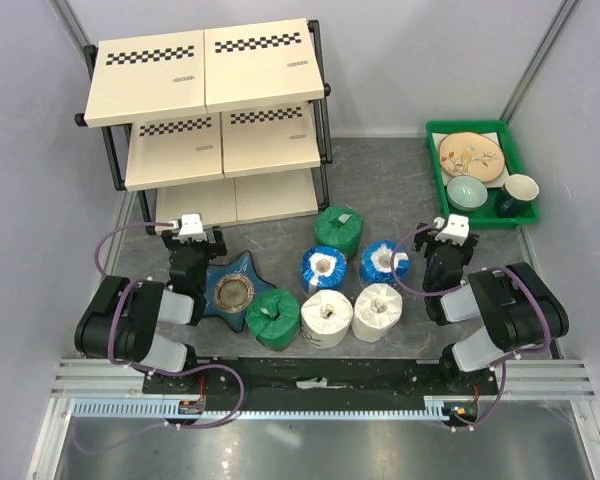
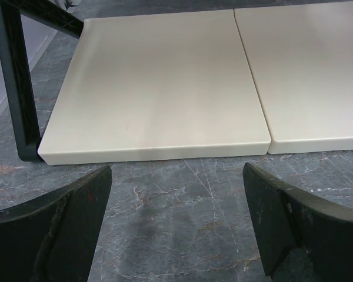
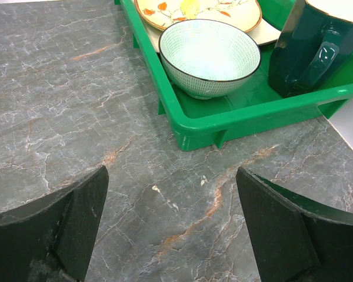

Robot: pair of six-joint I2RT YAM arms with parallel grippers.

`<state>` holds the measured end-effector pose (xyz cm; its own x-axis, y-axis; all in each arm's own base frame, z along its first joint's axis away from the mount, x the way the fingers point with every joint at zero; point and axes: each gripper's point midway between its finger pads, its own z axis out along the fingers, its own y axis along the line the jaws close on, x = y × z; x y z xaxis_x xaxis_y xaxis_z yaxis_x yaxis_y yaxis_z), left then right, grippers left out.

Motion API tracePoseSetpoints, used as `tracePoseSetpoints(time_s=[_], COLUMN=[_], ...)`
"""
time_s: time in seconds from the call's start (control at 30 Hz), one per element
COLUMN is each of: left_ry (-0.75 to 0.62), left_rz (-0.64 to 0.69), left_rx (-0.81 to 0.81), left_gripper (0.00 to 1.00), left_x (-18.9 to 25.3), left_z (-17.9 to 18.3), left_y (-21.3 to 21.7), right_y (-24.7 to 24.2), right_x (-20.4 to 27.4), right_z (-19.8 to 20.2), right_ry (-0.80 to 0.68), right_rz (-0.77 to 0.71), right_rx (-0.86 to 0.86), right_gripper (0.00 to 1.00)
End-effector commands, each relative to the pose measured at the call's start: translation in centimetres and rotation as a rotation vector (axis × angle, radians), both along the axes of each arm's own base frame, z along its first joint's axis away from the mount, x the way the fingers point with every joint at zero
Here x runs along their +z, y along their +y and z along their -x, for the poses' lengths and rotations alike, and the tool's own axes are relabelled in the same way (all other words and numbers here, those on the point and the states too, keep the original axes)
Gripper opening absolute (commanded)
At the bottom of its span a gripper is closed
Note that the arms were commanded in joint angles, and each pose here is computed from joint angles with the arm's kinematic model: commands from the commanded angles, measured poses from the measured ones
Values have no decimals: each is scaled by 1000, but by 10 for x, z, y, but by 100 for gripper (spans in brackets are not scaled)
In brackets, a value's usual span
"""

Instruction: Place and organize the paper towels onto the shelf

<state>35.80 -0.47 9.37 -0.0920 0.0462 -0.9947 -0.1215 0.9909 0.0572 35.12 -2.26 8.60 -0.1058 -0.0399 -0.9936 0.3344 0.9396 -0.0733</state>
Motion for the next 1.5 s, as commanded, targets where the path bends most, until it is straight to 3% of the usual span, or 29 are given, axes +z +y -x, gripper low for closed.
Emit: tracePoseSetpoints(time_s=[0.0, 0.47, 0.77, 0.8, 0.83, 0.87, 0.97, 1.07, 1.23, 1.47], left_ry=[-61, -63, -123, -109, -135, -47, -67, -109, -31, -53], left_rz=[24, 31, 17, 11, 21, 4, 24, 134, 174, 357], left_rx=[-1, 41, 14, 83, 92, 92, 125, 108, 27, 151], left_gripper=[99, 100, 100, 100, 100, 100, 100, 99, 100, 99], left_x=[18, 21, 33, 34, 51, 46, 82, 118, 127, 156], left_z=[-7, -4, 4, 4, 4, -3, -6, -7, 1, 28], left_y=[-1, 7, 0, 10, 8, 6, 9, 2, -14, 2], right_y=[3, 10, 13, 14, 14, 16, 12, -1, 6, 2], right_x=[16, 22, 58, 64, 70, 75, 86, 93, 110, 142], right_z=[-9, -8, -8, -7, -7, -8, -10, -6, -6, 18], right_ry=[-64, -79, -87, -97, -108, -125, -120, -119, -51, -135], right_rz=[-29, -23, -36, -40, -46, -82, -117, -191, -226, -289], right_rx=[6, 63, 80, 80, 81, 83, 39, -68, -51, -51], right_gripper=[98, 98, 98, 98, 98, 98, 98, 98, 98, 98])
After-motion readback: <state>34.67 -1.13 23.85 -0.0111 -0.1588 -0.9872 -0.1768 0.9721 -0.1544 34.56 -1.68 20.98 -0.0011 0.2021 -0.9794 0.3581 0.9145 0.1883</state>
